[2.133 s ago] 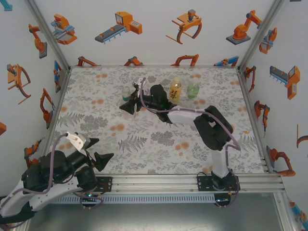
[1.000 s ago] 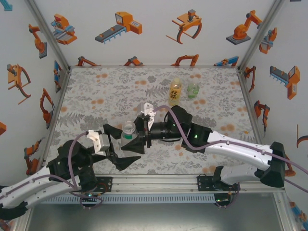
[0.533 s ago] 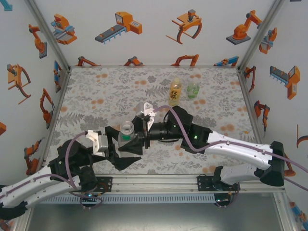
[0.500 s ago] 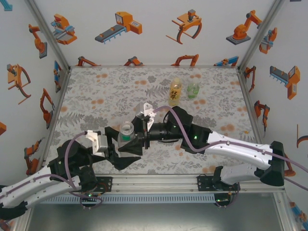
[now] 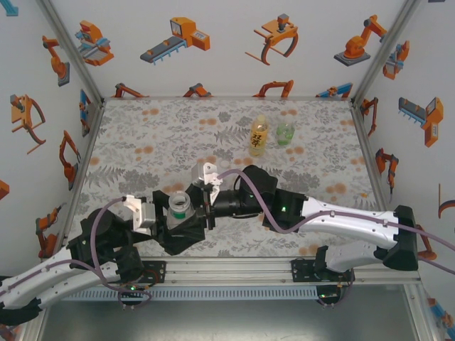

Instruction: Screw on the bottle caps

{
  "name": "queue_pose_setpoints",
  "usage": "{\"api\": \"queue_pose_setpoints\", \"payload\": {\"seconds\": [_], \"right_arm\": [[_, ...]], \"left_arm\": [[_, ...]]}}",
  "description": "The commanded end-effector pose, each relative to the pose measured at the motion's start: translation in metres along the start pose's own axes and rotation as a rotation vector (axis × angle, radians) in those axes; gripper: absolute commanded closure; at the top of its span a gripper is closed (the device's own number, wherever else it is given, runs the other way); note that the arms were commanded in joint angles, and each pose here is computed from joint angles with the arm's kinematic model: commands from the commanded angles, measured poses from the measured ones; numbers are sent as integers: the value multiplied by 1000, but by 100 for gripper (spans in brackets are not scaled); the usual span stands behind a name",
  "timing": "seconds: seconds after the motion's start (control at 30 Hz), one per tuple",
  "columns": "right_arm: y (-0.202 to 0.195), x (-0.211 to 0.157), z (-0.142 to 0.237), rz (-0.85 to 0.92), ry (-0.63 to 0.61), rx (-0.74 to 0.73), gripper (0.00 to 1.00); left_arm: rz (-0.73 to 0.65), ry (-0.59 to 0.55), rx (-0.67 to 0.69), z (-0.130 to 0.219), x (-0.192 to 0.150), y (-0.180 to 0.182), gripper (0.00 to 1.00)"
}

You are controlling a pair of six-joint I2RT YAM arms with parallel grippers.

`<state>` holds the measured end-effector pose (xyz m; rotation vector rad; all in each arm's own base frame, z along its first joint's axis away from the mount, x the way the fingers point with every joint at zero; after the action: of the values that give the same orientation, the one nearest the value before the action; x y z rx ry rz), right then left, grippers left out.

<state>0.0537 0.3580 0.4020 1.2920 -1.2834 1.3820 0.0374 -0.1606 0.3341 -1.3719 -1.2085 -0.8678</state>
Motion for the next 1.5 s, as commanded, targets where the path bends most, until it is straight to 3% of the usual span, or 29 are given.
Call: {"api": "queue_pose_setpoints", "payload": {"seconds": [0.0, 0.37, 0.6, 0.87, 0.97, 1.27, 1.47], "right_arm": [[-5, 24, 2, 63, -59, -55, 60], [-2, 25, 12, 73, -50, -67, 59], [-4, 20, 23, 87, 1, -131, 31], [-16, 9, 54, 114, 144, -336, 25], [-28, -6, 68, 103, 259, -472, 24], [-94, -85, 113, -183, 514, -831, 28], [-139, -133, 128, -341, 662, -955, 33]], "left_arm": [[8, 11, -55, -1, 3, -7, 29], [-3, 8, -16, -1, 2, -3, 49], [-8, 5, 38, 2, 3, 2, 60], [-7, 4, 255, 10, 6, 22, 73], [15, 1, 373, 16, 7, 32, 84], [88, -21, 550, 30, 2, 48, 95], [139, -54, 570, 38, 0, 49, 98]]}}
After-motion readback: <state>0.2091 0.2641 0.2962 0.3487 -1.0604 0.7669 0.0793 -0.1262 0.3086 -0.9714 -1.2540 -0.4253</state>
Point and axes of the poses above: each hand's point on the last joint's axis, 136 mm out from that joint toward the fingers, its own z axis back along the fingers, its own y axis along the line the jaws close on, x = y × z, the point moved 7 cm from there along z, back along the fingers, and after that the axes turned 15 degrees about z, right-handed, at the moved point
